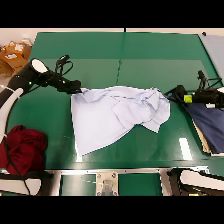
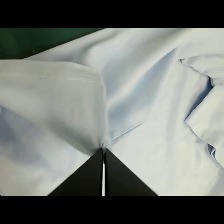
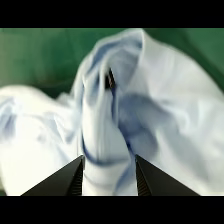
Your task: Fold the shirts.
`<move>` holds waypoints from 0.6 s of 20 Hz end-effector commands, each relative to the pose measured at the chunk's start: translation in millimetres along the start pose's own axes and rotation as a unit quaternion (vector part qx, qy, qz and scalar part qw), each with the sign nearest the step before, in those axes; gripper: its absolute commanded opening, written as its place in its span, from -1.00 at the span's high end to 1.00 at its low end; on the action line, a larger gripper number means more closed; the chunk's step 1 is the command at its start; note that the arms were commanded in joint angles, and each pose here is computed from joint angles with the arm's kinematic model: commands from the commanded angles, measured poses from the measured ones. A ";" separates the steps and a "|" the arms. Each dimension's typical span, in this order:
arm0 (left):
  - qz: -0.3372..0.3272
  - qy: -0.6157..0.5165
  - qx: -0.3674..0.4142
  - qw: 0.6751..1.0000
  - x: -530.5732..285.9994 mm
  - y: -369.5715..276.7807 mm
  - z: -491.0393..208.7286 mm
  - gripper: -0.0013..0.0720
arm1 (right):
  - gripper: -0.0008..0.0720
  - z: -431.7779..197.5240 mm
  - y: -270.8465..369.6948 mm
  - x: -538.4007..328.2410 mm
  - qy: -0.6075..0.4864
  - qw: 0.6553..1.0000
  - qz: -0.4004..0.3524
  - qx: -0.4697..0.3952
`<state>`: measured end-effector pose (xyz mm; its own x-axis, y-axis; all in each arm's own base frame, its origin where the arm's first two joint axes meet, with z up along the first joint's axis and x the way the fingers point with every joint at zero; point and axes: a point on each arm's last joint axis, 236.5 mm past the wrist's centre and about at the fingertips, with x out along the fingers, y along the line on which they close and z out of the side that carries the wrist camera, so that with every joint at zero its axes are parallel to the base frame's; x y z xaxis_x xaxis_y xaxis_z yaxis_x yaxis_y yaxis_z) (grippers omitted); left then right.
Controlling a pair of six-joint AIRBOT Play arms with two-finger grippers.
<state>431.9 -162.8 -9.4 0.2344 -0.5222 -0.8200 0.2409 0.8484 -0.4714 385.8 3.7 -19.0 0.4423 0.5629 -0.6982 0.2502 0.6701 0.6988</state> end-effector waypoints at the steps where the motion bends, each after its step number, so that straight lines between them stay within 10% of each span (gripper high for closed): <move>1: -0.003 0.006 -0.001 1.000 0.6 -0.6 -2.9 0.92 | 0.00 -51.5 -15.9 -5.1 0.056 0.998 0.003 0.036; 12: -0.004 0.010 -0.002 1.000 0.6 -1.2 -4.7 0.92 | -0.22 -105.8 4.5 76.8 0.049 0.999 -0.010 0.005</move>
<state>429.1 -163.7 -10.1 0.2212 -0.5267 -0.8208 0.2405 0.8451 -0.4775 314.9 87.4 -81.9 0.2927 0.6258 -0.7230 0.2767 0.6683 0.6905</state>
